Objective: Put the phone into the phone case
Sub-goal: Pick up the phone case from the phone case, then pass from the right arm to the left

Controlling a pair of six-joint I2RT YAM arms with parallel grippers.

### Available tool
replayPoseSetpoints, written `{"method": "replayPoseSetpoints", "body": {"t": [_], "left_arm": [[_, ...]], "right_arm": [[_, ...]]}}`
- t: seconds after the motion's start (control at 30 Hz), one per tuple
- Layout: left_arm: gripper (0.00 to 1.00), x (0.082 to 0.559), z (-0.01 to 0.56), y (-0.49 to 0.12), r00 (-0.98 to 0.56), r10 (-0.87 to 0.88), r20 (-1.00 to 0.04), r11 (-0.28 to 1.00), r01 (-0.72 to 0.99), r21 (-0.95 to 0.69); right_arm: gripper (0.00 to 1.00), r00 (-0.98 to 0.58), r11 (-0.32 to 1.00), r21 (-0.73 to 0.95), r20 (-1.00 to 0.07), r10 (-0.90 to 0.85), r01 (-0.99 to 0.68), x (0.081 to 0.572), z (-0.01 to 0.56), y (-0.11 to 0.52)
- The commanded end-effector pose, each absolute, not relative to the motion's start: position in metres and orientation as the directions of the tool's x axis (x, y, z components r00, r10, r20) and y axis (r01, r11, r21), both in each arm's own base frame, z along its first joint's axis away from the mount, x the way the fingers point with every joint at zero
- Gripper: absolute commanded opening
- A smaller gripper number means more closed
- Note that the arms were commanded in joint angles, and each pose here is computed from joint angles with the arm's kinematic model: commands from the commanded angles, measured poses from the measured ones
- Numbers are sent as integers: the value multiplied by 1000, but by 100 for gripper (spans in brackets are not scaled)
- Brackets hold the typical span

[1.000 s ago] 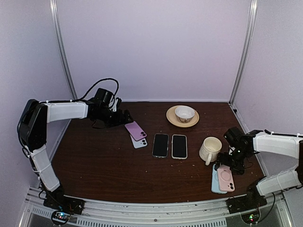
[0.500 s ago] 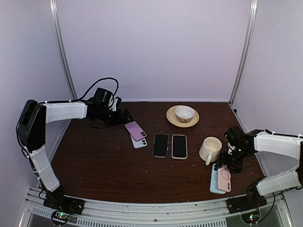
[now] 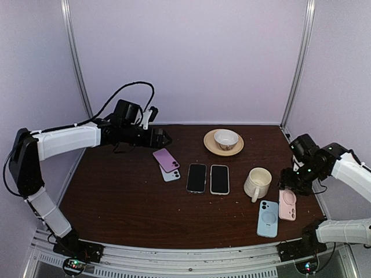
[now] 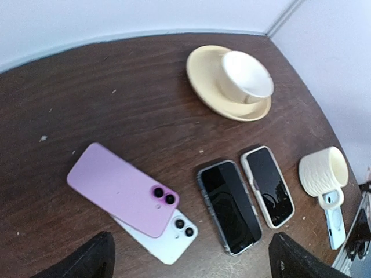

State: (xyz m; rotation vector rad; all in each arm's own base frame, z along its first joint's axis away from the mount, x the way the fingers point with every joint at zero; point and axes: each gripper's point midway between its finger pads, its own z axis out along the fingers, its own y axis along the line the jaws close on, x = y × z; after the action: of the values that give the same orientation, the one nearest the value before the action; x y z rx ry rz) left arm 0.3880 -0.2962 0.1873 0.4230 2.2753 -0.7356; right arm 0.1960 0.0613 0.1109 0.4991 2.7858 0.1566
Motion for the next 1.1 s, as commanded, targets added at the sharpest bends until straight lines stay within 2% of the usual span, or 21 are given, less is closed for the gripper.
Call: {"method": "replayPoseSetpoints", "body": {"t": [0.0, 0.1, 0.2, 0.33, 0.47, 0.57, 0.67, 0.83, 0.93, 1.07], "left_arm": [[96, 351, 257, -336, -445, 171, -879, 646, 724, -241], [94, 317, 290, -358, -363, 150, -920, 497, 832, -247], [93, 289, 308, -377, -353, 122, -928, 394, 875, -281], [94, 243, 327, -410, -301, 95, -949, 247, 930, -271], [97, 213, 340, -431, -319, 50, -946, 118, 943, -311], [98, 208, 343, -438, -351, 36, -936, 94, 933, -347], [97, 200, 344, -444, -332, 39, -943, 77, 942, -328], [96, 212, 341, -442, -309, 39, -950, 161, 941, -299], [86, 224, 338, -434, -268, 55, -962, 253, 936, -246], [67, 229, 337, -432, -224, 82, -971, 282, 940, -192]], "right_arm": [[55, -830, 945, 29, -469, 301, 326, 207, 174, 25], [52, -777, 959, 77, -570, 268, 274, 227, 220, 31], [49, -698, 960, 237, -662, 273, 152, 254, 267, 65], [46, -594, 919, 387, -756, 274, -69, 283, 324, 133], [45, -492, 876, 398, -840, 229, -272, 293, 377, 210], [44, -451, 859, 397, -863, 229, -324, 296, 399, 252], [45, -402, 871, 406, -872, 280, -276, 298, 408, 274], [43, -405, 822, 472, -852, 332, -319, 293, 410, 317], [42, -418, 804, 489, -843, 337, -339, 288, 410, 331], [41, -424, 788, 508, -835, 351, -348, 284, 411, 340]]}}
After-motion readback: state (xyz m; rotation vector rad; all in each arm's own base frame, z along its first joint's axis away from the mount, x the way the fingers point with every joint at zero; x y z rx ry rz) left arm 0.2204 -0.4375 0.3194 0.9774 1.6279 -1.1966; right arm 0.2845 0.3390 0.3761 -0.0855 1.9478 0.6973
